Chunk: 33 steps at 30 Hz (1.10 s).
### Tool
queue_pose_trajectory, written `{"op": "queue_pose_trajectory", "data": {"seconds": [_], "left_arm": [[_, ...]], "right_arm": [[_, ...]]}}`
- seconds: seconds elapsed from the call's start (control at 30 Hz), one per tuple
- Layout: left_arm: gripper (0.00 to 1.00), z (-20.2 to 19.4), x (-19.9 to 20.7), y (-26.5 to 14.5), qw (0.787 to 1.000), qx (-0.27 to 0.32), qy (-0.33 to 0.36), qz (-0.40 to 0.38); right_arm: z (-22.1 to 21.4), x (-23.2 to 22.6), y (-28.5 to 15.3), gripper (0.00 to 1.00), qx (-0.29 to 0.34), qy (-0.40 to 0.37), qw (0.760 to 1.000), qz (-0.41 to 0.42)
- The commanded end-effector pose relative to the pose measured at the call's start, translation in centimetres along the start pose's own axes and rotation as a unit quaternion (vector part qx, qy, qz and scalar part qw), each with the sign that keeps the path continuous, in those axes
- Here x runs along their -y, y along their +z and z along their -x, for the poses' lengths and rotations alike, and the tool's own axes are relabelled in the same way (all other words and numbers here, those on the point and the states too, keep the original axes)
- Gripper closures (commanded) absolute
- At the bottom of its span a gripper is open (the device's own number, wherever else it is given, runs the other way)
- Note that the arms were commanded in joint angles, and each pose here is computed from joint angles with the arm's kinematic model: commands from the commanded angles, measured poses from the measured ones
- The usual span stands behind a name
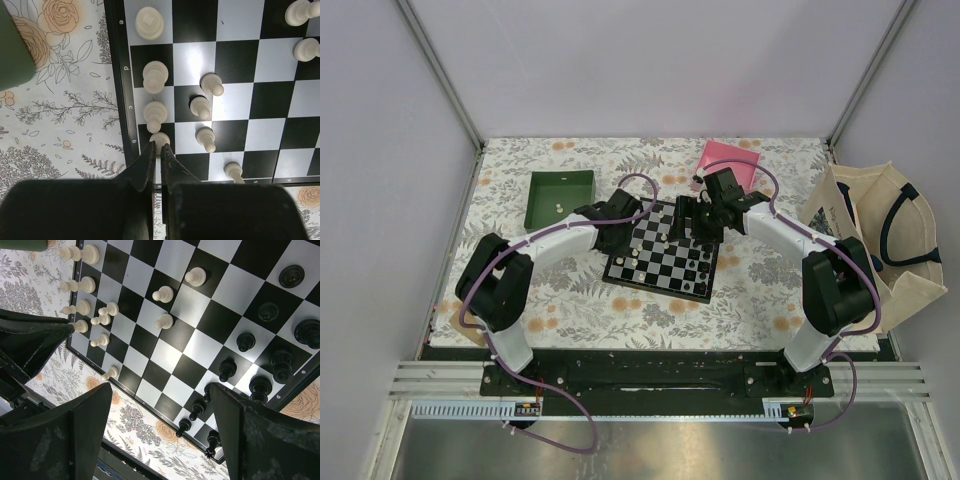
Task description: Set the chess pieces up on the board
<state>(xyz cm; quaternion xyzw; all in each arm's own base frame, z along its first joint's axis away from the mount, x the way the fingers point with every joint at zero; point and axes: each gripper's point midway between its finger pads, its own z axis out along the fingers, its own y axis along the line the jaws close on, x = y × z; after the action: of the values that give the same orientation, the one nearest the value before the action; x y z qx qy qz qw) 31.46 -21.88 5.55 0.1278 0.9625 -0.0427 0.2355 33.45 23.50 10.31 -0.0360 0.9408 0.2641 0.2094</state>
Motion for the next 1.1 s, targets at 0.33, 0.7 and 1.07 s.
{"op": "queue_pose_trajectory", "data": {"seconds": [0.33,0.7,1.07], "left_arm": [[0.77,-0.3,-0.5,0.1,1.0,-0.005,0.004,0.017],[0.52,3.5,-1.1,-5.2,0.997,0.081,-0.007,0.017],[0.38,10.1,-8.4,-7.1,0.983,0.153,-0.065,0.072]], "right_arm": [[1.2,-1.1,-0.5,0.11,0.016,-0.004,1.0,0.022],[1.1,-1.0,-0.5,0.11,0.015,-0.003,1.0,0.019],[1.1,-1.1,-0.8,0.11,0.017,-0.004,1.0,0.02]]}}
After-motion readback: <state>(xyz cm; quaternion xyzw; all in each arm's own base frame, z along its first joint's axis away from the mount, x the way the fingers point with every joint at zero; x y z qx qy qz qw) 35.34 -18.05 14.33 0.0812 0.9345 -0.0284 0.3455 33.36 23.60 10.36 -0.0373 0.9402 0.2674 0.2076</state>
